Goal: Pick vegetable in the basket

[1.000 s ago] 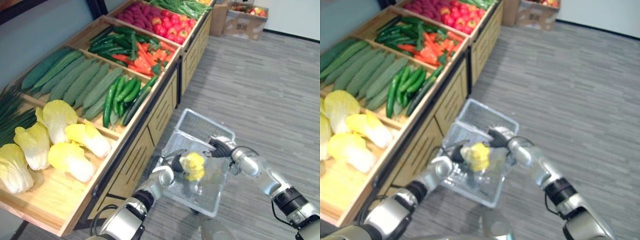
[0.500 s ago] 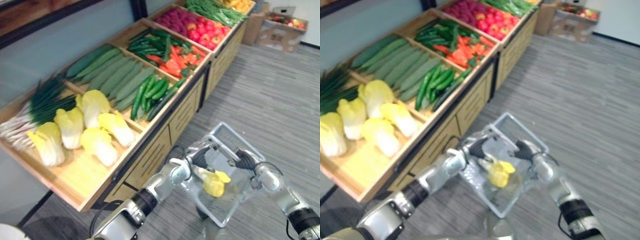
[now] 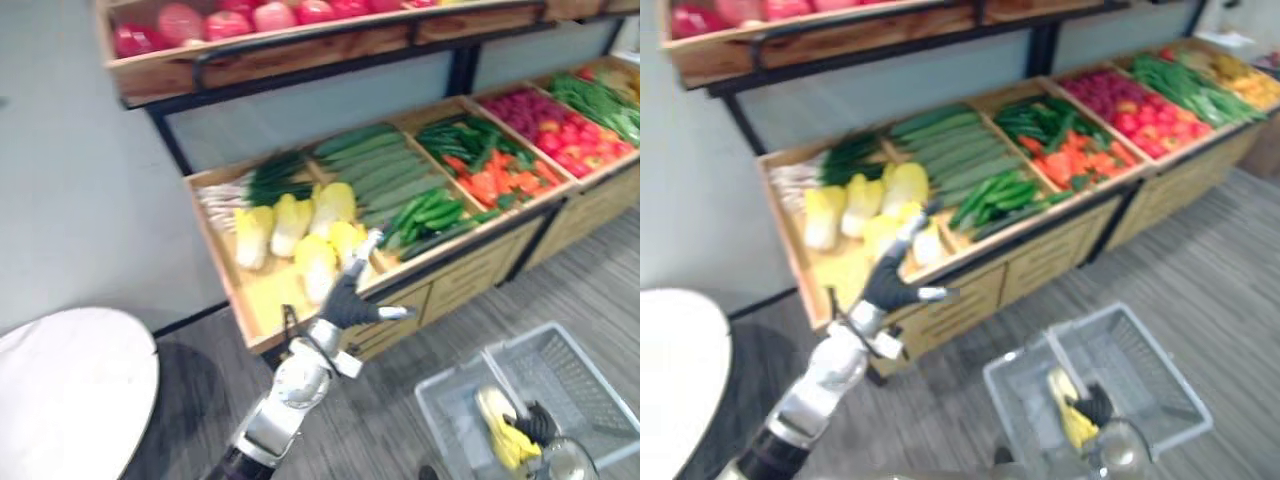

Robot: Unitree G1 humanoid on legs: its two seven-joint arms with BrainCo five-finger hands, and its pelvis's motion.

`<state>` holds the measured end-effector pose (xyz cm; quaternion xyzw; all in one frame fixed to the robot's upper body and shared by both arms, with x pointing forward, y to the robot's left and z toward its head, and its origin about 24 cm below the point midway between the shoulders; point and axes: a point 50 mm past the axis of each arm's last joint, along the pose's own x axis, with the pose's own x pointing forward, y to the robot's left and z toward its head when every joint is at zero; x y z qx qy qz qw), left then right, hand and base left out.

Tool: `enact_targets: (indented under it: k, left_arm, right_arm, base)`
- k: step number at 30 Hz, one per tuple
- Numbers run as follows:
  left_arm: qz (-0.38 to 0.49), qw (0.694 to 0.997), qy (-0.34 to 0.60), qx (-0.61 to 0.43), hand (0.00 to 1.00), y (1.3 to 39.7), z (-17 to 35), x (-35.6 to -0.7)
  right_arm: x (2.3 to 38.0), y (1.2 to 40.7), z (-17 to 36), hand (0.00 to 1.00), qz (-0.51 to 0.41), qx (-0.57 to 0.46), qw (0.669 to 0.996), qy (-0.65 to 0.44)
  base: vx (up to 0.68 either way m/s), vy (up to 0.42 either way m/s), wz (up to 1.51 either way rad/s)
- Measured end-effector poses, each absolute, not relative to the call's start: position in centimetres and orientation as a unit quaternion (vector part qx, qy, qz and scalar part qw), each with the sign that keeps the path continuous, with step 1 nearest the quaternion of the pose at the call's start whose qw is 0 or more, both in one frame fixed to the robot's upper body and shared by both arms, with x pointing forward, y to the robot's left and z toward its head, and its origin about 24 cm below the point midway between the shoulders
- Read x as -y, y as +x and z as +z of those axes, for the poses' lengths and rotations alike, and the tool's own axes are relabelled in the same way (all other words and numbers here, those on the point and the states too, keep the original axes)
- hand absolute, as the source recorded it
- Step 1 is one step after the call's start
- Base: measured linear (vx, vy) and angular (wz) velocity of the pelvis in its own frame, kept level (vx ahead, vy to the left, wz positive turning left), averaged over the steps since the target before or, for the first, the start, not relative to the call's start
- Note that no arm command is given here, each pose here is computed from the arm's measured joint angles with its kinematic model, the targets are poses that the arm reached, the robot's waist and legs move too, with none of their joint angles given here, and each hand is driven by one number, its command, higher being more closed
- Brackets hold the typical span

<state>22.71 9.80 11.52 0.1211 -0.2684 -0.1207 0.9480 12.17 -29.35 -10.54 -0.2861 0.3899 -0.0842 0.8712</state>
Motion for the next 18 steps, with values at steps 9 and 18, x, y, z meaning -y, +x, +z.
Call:
enact_targets:
  k: [9,18]
  left_arm:
    - [0.180,0.943,0.274,0.060,0.00,21.0,2.9,-22.1]
    - [0.350,0.817,0.326,-0.322,0.00,11.0,-9.4,-30.2]
  right_arm:
    - [29.4,6.1,-13.6,1.00,-0.210,-0.493,0.818,-0.207]
    - [27.8,4.5,-14.6,1.00,-0.246,-0.515,0.801,-0.178]
  base:
    - [0.02,0.015,0.79]
    - [0.04,-0.007,0.27]
